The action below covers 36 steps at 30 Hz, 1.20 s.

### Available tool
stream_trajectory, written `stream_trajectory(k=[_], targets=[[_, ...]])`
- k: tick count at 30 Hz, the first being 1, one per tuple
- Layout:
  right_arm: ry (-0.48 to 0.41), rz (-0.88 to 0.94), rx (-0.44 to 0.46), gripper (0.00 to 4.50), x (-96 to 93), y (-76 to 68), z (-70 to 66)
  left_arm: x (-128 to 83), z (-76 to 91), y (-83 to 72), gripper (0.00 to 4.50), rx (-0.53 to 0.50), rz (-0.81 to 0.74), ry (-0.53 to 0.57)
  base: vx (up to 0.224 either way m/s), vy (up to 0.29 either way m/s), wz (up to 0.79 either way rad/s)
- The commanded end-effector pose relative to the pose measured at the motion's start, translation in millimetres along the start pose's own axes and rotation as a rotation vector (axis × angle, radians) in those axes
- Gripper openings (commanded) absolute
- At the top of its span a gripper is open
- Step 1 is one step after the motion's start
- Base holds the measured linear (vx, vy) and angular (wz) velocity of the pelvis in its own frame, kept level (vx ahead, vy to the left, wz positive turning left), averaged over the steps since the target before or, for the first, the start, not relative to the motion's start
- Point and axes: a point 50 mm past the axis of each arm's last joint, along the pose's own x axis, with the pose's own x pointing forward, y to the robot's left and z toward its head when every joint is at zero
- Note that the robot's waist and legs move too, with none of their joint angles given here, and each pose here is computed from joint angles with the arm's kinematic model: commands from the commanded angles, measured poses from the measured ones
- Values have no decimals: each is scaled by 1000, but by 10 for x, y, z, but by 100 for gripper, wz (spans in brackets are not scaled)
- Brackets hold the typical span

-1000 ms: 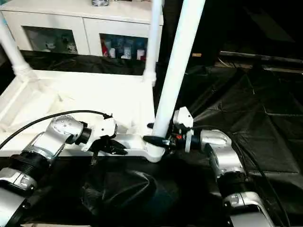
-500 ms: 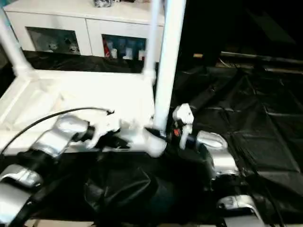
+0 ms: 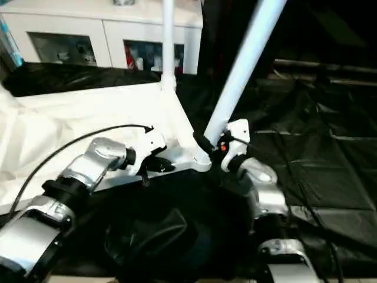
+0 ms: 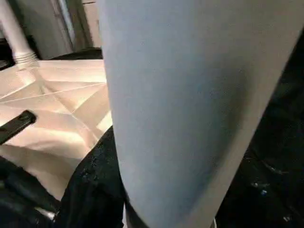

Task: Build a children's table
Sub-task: Insert table leg to table base

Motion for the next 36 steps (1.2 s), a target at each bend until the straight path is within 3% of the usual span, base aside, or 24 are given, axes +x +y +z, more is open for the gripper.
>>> stream_trajectory(k=[1, 10, 19, 28, 36], targets=[[187, 106, 90, 191, -110, 118, -393, -92, 172, 30, 0, 90, -8, -73, 0, 0, 0], [290, 413, 65, 191, -288, 137, -348, -220, 41, -117, 0, 208, -229, -54, 0, 0, 0], [384, 577, 2, 191, -390, 204, -404, -298, -11, -122, 0, 232, -277, -36, 0, 0, 0], [394, 562, -97, 191, -388, 248, -480, -289, -29, -74, 0, 229, -217, -28, 0, 0, 0], [364, 535, -83, 191, -410, 255, -509, -308, -24, -43, 0, 220, -194, -42, 0, 0, 0]])
